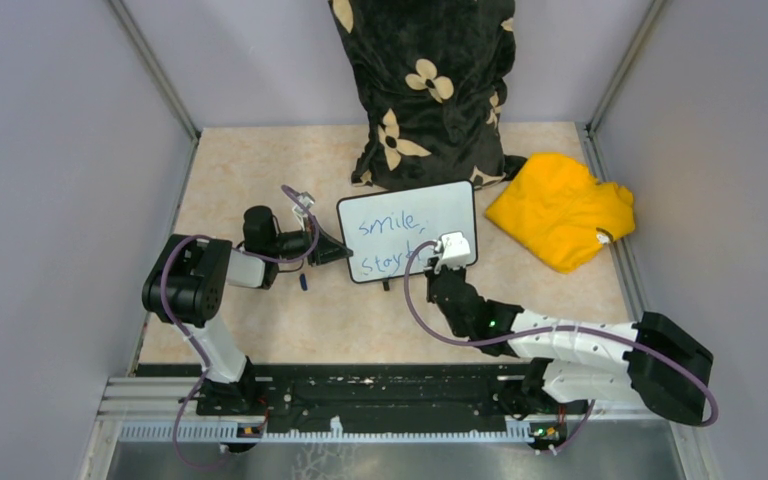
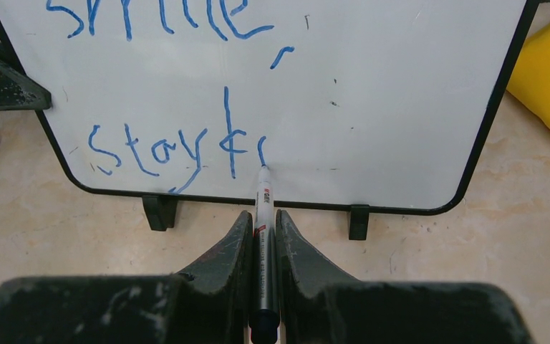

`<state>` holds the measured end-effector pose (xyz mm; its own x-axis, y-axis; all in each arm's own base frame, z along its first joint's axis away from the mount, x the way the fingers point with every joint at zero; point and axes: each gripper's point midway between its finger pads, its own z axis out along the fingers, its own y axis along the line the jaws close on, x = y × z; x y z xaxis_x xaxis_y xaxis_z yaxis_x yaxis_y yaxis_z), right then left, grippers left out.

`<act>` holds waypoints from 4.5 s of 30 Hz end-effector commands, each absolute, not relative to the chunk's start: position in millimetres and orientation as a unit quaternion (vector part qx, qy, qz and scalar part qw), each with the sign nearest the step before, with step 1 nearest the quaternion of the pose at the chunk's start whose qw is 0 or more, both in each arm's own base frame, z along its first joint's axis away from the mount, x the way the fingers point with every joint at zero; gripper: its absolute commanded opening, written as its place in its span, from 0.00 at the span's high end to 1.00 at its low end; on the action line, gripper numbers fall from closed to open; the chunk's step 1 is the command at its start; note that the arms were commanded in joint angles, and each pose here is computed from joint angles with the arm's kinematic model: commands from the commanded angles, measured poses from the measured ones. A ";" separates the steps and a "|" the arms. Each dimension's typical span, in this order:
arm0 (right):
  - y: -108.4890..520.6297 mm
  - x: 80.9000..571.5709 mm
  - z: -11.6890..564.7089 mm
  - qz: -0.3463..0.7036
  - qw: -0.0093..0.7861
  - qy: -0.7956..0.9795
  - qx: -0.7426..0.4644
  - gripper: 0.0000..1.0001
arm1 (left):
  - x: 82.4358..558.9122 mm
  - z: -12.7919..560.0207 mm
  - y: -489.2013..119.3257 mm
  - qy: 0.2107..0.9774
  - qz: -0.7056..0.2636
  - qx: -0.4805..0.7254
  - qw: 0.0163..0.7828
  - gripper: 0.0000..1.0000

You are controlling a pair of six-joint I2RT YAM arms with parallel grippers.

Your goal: Write a sentence on the whiteboard

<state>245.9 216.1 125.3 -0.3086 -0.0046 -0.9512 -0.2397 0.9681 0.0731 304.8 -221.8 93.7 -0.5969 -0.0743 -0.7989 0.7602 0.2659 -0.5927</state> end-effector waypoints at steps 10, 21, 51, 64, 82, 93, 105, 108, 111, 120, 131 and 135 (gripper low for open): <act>212.5 248.5 163.5 0.135 0.612 0.778 -0.040 1.00 | 301.6 79.5 -224.4 0.718 -0.556 0.230 0.350 1.00; 211.5 256.7 174.5 0.128 0.625 0.770 -0.029 1.00 | 301.6 79.8 -224.3 0.718 -0.555 0.231 0.351 1.00; 206.1 255.9 142.3 0.111 0.596 0.794 -0.038 1.00 | 301.6 79.1 -224.4 0.719 -0.556 0.230 0.349 1.00; 202.3 249.3 129.0 0.113 0.582 0.804 -0.041 1.00 | 302.0 79.6 -224.4 0.719 -0.556 0.230 0.349 1.00; 206.5 259.1 150.9 0.111 0.605 0.788 -0.030 1.00 | 301.4 79.4 -224.8 0.718 -0.556 0.231 0.349 1.00; 208.4 264.4 162.5 0.106 0.616 0.780 -0.027 1.00 | 301.2 78.9 -224.8 0.719 -0.556 0.231 0.348 1.00; 208.8 268.0 170.1 0.109 0.623 0.774 -0.022 1.00 | 300.7 78.5 -225.2 0.719 -0.556 0.231 0.347 1.00; 209.6 269.1 171.8 0.110 0.625 0.773 -0.021 1.00 | 301.0 78.6 -225.2 0.719 -0.556 0.231 0.347 1.00; 209.4 270.5 174.3 0.111 0.627 0.771 -0.019 1.00 | 301.1 79.3 -225.2 0.718 -0.555 0.232 0.348 1.00; 203.4 273.8 174.5 0.105 0.628 0.771 -0.013 1.00 | 300.9 79.2 -225.2 0.718 -0.556 0.233 0.348 1.00; 192.0 272.5 171.2 0.094 0.626 0.774 -0.002 1.00 | 301.3 79.0 -225.2 0.719 -0.555 0.232 0.348 1.00; 188.4 270.8 168.4 0.090 0.624 0.776 -0.001 1.00 | 301.1 79.2 -225.2 0.719 -0.555 0.232 0.348 1.00</act>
<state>265.5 194.0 147.9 -0.2629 0.0530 -0.9634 -0.1514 0.9839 0.0954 302.5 -224.9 93.1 -0.6031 -0.0644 -0.7951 0.7599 0.2567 -0.5972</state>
